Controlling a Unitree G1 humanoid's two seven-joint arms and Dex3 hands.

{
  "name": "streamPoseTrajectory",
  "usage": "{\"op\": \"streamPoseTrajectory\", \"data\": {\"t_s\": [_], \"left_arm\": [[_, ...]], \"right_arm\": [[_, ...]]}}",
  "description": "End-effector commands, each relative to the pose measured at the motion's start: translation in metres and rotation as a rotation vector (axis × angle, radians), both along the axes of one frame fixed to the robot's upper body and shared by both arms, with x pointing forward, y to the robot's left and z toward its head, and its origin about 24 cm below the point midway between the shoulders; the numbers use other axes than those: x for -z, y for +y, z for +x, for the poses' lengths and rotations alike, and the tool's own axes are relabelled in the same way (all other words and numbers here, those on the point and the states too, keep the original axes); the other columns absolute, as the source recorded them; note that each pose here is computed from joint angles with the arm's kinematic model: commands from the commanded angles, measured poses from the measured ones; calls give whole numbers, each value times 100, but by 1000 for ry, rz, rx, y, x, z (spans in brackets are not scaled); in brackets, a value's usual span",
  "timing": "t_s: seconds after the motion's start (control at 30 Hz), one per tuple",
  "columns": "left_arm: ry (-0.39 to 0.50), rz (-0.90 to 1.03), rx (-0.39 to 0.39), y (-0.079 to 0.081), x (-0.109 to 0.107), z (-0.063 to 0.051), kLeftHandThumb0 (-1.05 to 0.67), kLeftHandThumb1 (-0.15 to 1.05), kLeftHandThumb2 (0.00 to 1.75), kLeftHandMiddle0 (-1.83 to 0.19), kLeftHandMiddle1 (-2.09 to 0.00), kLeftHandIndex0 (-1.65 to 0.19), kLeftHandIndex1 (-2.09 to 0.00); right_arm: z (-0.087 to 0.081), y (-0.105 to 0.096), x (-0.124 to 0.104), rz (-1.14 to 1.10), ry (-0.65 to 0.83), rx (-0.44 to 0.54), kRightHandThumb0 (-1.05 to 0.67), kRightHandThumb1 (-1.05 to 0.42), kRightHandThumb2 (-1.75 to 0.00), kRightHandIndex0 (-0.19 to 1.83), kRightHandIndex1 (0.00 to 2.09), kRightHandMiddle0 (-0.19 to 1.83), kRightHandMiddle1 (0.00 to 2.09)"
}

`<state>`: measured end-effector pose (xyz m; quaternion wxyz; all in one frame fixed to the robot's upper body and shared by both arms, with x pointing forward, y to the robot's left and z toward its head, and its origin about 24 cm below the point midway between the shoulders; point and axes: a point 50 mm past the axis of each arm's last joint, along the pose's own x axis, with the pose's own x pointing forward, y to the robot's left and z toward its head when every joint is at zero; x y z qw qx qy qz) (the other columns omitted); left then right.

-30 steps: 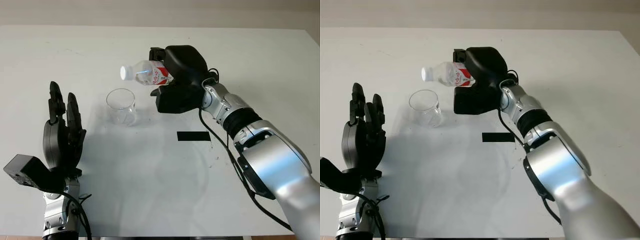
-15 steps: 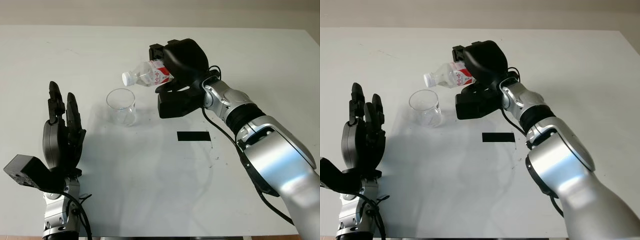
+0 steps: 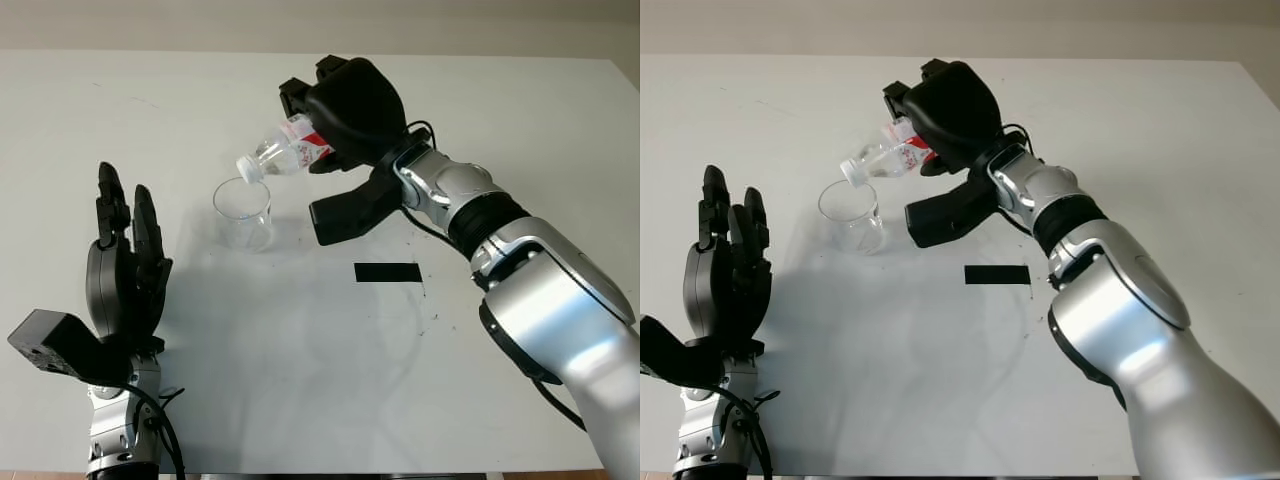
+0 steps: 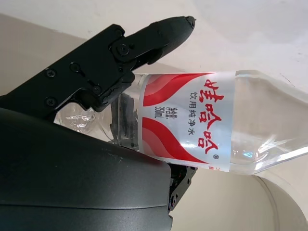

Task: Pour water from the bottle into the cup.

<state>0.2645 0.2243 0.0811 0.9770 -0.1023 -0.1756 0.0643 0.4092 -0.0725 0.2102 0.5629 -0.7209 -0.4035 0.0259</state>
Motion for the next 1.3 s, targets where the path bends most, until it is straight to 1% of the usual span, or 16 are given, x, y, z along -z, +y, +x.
{"op": "streamPoseTrajectory", "data": {"t_s": [0.0,0.07,0.23,0.4,0.47,0.57,0.87,1.07,1.13,1.23,1.27], "left_arm": [[46,-27,-4,-3,16,-6,-65,105,55,13,-5,19,-1],[45,-29,-6,-3,16,-6,-64,105,56,13,-6,19,-1],[45,-25,-4,-3,17,-6,-65,105,56,13,-5,19,-2],[45,-24,-6,-4,17,-5,-65,105,55,13,-5,19,-1],[46,-25,-5,-4,17,-5,-66,105,55,13,-5,19,-1],[43,-27,-2,-5,17,-5,-65,105,56,14,-5,19,0],[42,-29,-4,-5,17,-4,-66,105,56,12,-6,19,-1],[42,-36,-2,-6,18,-4,-64,105,57,12,-5,19,-2],[43,-39,-2,-6,19,-4,-64,105,57,12,-5,19,-2],[43,-42,-1,-5,19,-4,-64,105,57,13,-5,19,-2],[44,-43,1,-5,19,-5,-64,105,57,13,-5,19,-2]], "right_arm": [[0,2,-20,4,-70,-19,-41,-105,-28,110,209,57,209],[-1,2,-21,1,-85,-34,-42,-105,-27,111,209,57,209],[-3,1,-22,-62,-181,-49,-44,-105,-23,115,209,62,209],[-4,0,-23,-79,-226,-67,-44,-105,-20,118,209,61,209],[-4,0,-23,-79,-236,-71,-45,-105,-23,120,209,54,209],[-5,-1,-24,-83,-251,-73,-46,-105,-23,119,209,49,209],[-6,0,-24,-74,-272,-94,-47,-105,-20,119,209,47,209],[-8,-1,-21,-22,-274,-120,-46,-105,-18,119,209,54,209],[-8,-2,-19,54,-227,-125,-45,-105,-17,120,209,64,209],[-7,-3,-17,194,-129,-123,-41,-105,-14,120,209,73,209],[-6,-4,-15,255,-88,-110,-39,-105,-15,122,209,82,209]]}}
